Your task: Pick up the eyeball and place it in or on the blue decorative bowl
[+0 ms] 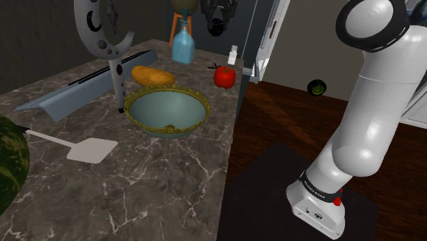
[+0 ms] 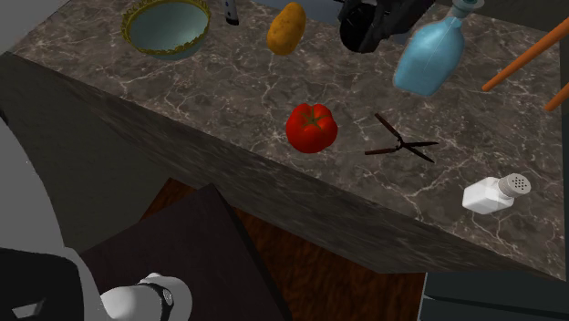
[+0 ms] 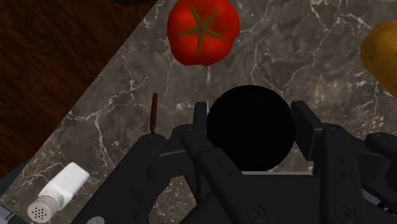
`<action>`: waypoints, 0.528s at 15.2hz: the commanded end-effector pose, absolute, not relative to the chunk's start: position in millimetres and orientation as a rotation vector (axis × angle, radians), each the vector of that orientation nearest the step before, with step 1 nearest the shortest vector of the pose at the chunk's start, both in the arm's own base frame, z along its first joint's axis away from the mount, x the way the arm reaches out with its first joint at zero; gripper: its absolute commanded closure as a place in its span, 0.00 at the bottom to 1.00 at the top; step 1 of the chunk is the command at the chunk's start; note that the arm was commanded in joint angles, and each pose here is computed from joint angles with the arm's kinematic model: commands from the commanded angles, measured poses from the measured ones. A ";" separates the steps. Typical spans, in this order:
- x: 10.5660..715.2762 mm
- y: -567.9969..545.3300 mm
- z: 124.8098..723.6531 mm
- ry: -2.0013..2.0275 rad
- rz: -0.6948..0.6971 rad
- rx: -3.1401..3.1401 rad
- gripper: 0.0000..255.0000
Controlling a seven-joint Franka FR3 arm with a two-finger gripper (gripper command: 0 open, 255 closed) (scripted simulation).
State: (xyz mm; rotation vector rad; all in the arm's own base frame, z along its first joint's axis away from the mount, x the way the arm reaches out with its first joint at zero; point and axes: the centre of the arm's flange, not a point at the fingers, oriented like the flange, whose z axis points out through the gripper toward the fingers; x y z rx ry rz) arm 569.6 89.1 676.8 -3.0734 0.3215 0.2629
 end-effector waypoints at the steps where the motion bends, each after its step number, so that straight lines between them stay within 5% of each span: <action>1: 554.5 112.0 675.7 0.322 0.263 -3.074 1.00; 8: 505.6 190.4 676.6 0.322 0.263 -3.074 1.00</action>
